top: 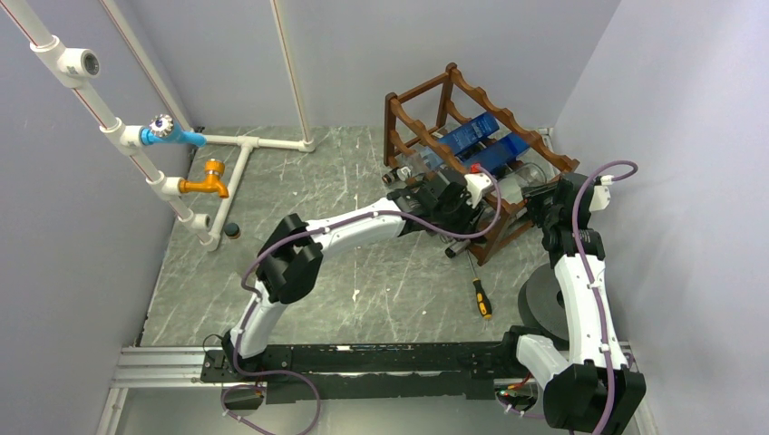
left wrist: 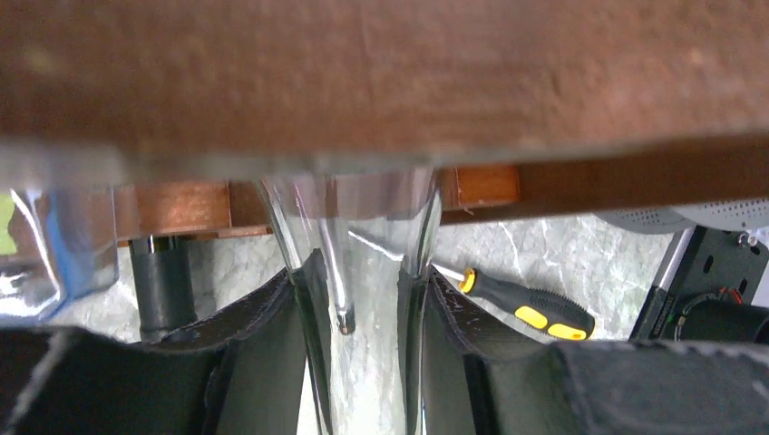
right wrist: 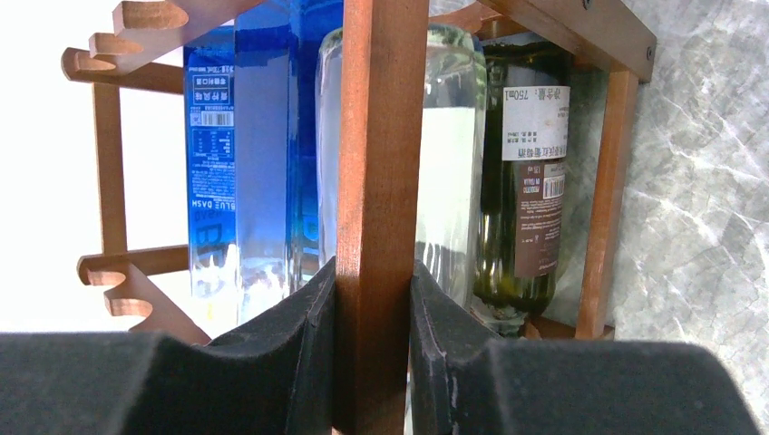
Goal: Put the wine bottle on the wine rack
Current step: Place the wine bottle in the wine rack, then adjust the wine bottle at the center of the board.
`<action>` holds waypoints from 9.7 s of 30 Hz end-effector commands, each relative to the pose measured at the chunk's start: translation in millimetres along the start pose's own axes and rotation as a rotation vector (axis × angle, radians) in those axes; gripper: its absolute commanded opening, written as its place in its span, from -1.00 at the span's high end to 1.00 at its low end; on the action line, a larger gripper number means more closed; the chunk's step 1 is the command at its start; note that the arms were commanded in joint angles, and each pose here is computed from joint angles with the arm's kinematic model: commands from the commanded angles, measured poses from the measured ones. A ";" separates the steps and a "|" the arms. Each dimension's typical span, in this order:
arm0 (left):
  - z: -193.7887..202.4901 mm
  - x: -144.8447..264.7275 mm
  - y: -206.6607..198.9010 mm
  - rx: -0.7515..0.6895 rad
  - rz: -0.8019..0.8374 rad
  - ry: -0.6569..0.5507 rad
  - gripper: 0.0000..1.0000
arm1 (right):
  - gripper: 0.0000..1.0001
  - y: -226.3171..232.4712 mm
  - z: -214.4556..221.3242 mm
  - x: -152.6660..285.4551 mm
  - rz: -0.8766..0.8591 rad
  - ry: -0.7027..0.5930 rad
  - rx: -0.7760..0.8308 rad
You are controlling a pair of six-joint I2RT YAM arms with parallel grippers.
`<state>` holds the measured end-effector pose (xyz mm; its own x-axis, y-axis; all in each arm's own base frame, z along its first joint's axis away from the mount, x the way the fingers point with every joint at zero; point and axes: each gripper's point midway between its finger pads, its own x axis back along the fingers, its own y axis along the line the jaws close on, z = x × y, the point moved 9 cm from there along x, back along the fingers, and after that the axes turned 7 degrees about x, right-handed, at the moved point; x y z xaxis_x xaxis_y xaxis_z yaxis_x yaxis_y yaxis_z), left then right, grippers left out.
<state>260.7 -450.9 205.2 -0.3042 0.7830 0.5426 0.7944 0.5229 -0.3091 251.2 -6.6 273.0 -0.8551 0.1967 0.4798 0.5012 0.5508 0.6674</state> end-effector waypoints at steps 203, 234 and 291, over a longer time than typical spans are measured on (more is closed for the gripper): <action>46.3 -13.3 29.1 0.269 0.062 -0.151 0.13 | 1.00 32.0 8.0 15.2 -0.253 0.118 0.055; 33.6 146.0 -20.3 0.157 0.294 -0.147 -0.99 | 1.00 10.5 -25.8 -8.9 -0.096 -0.058 0.181; 17.2 358.3 13.3 -0.160 -0.407 -0.536 -0.99 | -0.61 112.8 -61.4 49.0 -0.207 -0.305 0.759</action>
<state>150.0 -157.6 379.1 -0.7605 0.6339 0.1407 0.6384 0.7696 -0.0165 291.4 -22.6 362.0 -0.8889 0.3064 0.3406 0.3492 0.9344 0.0707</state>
